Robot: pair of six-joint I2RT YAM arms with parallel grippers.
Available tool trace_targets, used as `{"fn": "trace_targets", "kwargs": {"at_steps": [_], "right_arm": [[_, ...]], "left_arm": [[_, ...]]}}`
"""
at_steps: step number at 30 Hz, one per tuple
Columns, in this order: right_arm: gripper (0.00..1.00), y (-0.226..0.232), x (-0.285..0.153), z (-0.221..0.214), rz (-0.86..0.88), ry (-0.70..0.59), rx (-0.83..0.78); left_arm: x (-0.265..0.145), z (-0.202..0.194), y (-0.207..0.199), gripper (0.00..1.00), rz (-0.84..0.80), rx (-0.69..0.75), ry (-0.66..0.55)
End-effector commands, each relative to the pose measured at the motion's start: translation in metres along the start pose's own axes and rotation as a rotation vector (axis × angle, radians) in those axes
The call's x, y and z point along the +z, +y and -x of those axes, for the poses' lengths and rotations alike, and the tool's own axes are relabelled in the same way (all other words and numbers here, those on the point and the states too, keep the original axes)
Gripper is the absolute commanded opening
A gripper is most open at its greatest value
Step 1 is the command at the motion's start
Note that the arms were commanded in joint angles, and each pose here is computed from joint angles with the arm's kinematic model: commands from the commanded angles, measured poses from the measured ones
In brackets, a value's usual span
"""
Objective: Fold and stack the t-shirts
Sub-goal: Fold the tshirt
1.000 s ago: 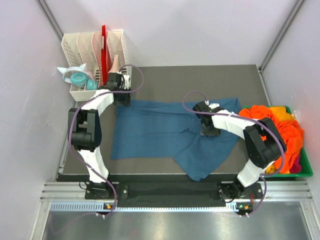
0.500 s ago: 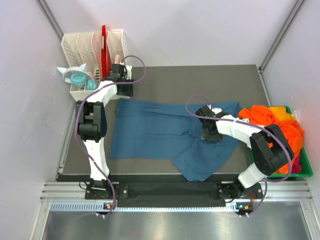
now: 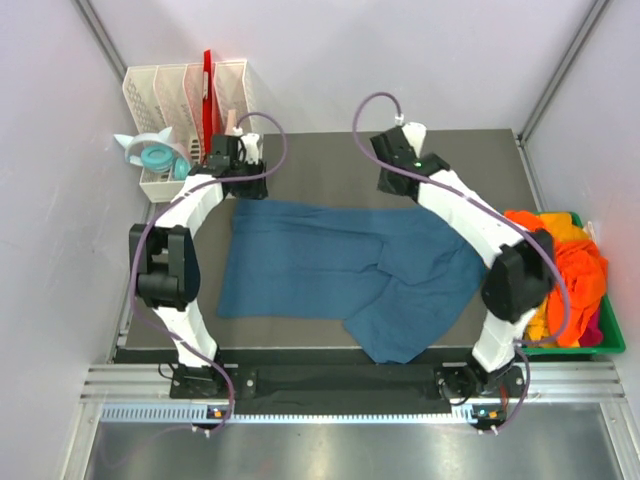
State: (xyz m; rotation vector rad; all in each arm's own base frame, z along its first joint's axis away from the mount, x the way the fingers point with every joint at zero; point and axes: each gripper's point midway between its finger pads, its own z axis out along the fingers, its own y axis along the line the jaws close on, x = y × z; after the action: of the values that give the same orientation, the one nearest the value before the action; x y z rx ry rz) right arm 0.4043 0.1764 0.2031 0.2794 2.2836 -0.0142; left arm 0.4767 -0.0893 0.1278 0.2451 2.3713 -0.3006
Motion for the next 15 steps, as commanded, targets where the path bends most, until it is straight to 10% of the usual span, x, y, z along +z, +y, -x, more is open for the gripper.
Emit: {"fn": "trace_targets", "kwargs": {"at_steps": [1, 6, 15], "right_arm": [[0.20, 0.032, 0.057, -0.032, 0.011, 0.080, -0.145], [0.00, 0.045, 0.093, -0.044, 0.009, 0.088, -0.168], [0.00, 0.043, 0.116, -0.055, -0.009, 0.117, -0.171]], "left_arm": [[0.014, -0.037, -0.011, 0.46, -0.062, 0.026, 0.073], [0.033, -0.068, 0.000, 0.46, -0.029, 0.037, 0.130], [0.049, -0.078, 0.003, 0.47, -0.024, 0.009, 0.177]]}}
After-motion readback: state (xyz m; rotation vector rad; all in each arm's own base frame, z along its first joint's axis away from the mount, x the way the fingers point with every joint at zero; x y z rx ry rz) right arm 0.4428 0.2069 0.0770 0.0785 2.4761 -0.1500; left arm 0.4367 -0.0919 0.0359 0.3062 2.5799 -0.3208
